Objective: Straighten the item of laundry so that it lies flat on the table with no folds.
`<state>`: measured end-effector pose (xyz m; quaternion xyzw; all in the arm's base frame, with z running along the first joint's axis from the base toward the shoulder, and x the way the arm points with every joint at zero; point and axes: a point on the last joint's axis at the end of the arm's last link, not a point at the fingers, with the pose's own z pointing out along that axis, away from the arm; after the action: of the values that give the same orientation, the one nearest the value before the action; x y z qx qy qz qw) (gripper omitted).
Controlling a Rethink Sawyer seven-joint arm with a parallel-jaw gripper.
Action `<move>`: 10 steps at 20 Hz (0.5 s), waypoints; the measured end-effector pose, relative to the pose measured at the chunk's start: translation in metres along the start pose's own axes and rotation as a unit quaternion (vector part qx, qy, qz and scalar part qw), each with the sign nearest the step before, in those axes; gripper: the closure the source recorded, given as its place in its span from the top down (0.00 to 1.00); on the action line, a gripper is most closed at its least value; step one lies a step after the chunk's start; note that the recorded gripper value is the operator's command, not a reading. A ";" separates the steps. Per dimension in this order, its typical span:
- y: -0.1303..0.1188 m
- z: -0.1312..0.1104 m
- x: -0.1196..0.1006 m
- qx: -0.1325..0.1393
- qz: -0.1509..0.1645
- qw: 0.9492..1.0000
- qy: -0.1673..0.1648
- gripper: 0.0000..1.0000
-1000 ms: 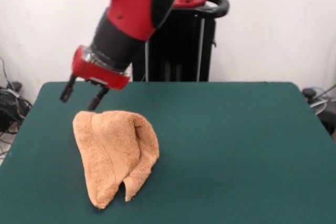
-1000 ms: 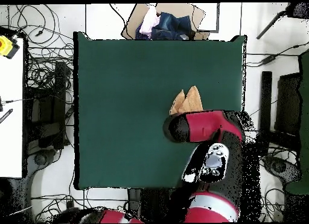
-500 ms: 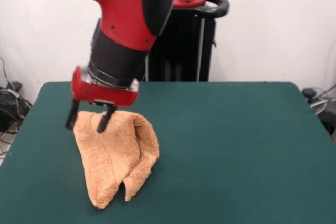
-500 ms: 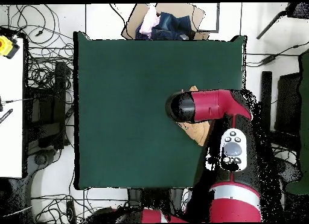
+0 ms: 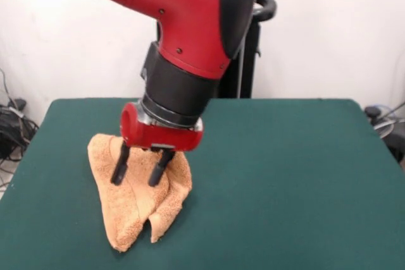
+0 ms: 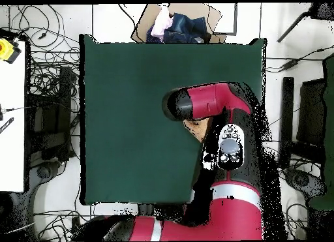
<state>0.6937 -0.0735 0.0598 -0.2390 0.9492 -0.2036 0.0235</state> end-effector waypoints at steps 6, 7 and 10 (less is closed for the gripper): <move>0.012 0.007 -0.005 -0.004 -0.008 1.000 0.001 1.00; 0.013 0.008 -0.005 -0.005 -0.008 1.000 0.002 1.00; 0.014 0.012 -0.002 -0.007 -0.008 1.000 0.005 1.00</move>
<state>0.6911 -0.0655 0.0427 -0.2458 0.9488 -0.1979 0.0155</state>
